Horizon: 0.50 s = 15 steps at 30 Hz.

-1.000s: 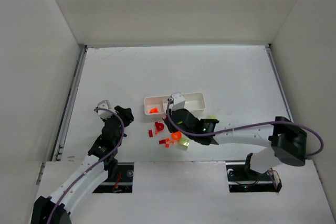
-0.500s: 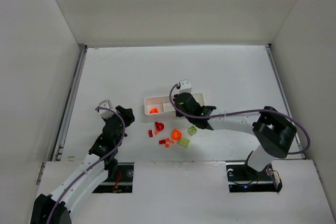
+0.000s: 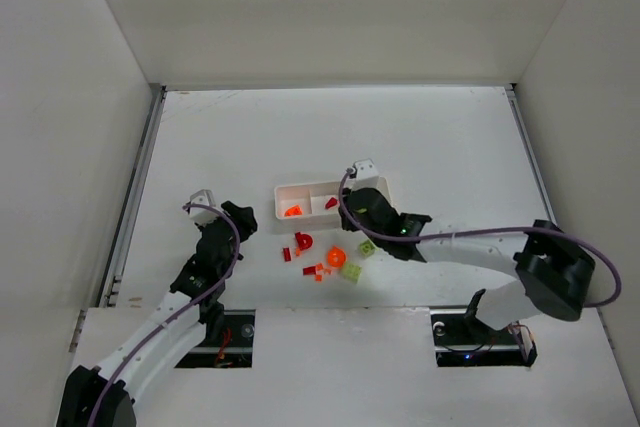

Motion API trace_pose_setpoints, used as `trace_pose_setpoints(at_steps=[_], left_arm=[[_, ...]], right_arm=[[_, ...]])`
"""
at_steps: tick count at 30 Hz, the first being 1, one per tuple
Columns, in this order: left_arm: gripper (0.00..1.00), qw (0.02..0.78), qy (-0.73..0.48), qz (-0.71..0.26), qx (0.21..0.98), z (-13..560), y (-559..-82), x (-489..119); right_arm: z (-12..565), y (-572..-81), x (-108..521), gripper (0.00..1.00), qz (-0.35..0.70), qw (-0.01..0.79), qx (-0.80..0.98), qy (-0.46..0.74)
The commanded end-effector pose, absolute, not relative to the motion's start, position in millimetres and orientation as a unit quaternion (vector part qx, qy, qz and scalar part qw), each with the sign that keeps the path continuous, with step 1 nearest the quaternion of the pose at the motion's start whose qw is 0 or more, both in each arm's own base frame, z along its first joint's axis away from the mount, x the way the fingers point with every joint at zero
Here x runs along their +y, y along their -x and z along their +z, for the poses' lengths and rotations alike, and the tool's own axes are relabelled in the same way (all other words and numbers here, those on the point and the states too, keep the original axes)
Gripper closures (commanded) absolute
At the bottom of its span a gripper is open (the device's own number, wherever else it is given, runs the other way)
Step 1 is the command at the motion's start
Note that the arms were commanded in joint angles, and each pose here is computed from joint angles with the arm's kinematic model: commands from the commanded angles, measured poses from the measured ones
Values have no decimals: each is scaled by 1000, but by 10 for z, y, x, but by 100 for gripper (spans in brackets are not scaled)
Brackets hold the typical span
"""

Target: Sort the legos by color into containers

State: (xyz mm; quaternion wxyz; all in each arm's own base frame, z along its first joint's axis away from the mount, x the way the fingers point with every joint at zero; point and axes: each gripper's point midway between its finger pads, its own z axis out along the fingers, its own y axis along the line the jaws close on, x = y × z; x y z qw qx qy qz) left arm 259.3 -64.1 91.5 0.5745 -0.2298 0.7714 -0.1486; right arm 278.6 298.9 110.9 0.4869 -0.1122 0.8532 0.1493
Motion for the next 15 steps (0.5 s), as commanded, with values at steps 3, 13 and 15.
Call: trace_pose_setpoints(at_steps=[3, 13, 15], left_arm=[[55, 585, 227, -166, 761, 1030, -2630, -704], [55, 585, 216, -172, 762, 1056, -2618, -773], [55, 584, 214, -175, 764, 1052, -2610, -787]], right_arm=[[1133, -2266, 2745, 71, 159, 466, 865, 97], [758, -1219, 2702, 29, 163, 372, 889, 213], [765, -1212, 2723, 29, 163, 374, 885, 223]])
